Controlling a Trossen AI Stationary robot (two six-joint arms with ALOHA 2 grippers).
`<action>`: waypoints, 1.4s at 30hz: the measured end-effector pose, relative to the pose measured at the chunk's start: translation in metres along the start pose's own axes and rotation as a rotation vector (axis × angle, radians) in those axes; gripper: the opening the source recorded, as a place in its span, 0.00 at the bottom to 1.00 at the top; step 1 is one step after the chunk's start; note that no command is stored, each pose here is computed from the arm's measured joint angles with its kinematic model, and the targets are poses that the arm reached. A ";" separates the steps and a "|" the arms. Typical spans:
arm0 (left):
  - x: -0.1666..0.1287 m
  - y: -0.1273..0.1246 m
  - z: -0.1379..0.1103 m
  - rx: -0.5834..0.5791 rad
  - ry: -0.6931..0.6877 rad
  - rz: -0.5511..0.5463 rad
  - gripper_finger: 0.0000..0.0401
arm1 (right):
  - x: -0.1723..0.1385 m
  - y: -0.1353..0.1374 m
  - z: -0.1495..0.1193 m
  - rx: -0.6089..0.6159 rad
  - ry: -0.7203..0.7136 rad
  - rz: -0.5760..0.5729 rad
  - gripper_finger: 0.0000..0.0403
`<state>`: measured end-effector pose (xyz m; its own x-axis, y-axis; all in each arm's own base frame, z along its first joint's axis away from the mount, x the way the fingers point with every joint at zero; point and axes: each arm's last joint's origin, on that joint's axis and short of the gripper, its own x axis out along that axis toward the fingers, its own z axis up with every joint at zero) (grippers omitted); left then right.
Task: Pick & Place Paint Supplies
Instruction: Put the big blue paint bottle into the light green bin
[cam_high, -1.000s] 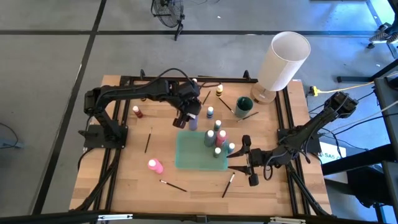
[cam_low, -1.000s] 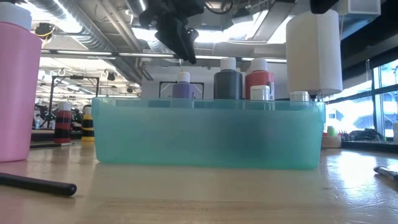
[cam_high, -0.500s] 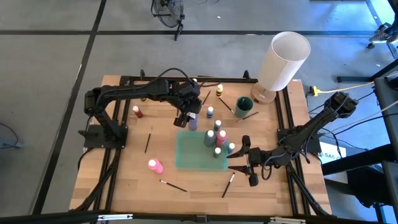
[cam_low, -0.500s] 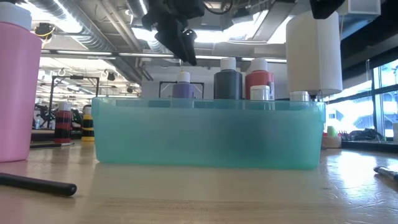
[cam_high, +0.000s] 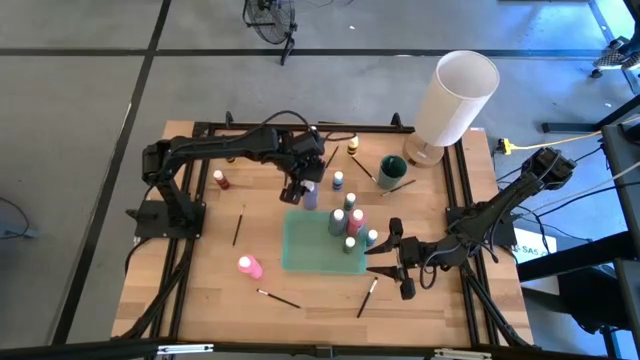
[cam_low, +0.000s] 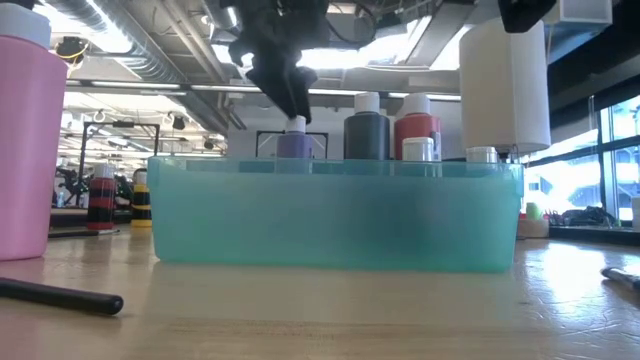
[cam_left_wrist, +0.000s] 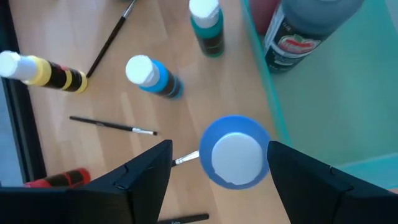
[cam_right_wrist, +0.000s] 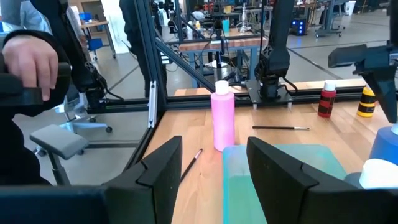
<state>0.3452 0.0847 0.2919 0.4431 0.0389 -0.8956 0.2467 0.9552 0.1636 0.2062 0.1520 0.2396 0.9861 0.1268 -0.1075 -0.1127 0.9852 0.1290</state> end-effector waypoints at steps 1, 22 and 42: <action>0.000 0.000 0.000 -0.002 0.001 0.000 0.65 | 0.000 0.000 0.000 0.000 0.000 0.000 0.45; 0.019 0.006 -0.004 -0.019 0.047 -0.038 0.64 | 0.000 0.000 -0.001 -0.005 0.007 -0.002 0.45; 0.019 0.006 -0.004 -0.074 0.055 -0.035 0.38 | 0.000 0.000 -0.001 -0.008 0.012 -0.004 0.45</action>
<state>0.3518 0.0924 0.2738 0.3866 0.0195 -0.9220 0.1961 0.9752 0.1029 0.2060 0.1518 0.2382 0.9849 0.1246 -0.1199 -0.1101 0.9866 0.1203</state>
